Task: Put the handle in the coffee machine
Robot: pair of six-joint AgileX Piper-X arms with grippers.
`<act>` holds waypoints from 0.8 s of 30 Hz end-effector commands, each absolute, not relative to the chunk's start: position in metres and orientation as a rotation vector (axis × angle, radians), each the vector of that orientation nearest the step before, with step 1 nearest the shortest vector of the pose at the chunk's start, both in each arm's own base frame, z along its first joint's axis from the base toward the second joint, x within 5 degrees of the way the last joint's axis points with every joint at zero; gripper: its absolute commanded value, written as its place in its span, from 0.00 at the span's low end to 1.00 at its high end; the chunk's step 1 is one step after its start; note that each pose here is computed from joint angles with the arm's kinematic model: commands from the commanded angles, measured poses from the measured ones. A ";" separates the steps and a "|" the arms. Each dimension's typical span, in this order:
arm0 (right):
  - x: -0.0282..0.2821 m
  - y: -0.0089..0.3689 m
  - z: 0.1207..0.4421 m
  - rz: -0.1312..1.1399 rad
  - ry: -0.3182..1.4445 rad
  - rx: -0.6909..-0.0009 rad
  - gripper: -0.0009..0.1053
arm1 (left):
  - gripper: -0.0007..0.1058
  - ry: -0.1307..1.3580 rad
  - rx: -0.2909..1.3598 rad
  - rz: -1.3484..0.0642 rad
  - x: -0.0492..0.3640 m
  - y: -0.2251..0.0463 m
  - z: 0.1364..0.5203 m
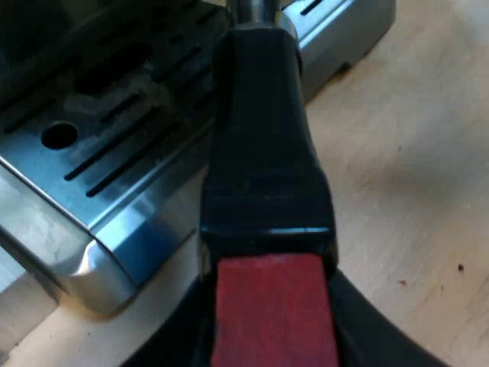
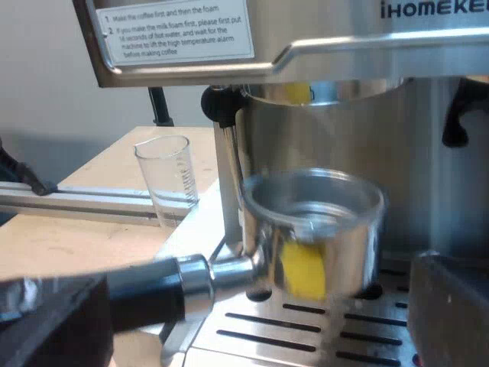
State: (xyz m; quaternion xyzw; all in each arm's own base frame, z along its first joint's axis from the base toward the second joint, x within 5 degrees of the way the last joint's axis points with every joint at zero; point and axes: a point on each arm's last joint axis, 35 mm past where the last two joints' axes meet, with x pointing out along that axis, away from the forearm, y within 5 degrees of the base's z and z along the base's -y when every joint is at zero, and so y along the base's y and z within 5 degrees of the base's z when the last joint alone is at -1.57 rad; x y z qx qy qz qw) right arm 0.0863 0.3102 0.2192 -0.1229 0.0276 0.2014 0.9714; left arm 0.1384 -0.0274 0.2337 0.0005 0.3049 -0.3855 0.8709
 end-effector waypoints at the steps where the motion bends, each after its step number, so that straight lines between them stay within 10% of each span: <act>1: 0.088 0.313 0.226 0.399 0.039 -0.237 0.75 | 0.01 0.583 0.015 -0.846 0.141 -0.029 0.241; 24: 0.089 0.314 0.228 0.376 0.032 -0.255 0.75 | 0.01 0.606 0.029 -0.977 0.186 0.000 0.234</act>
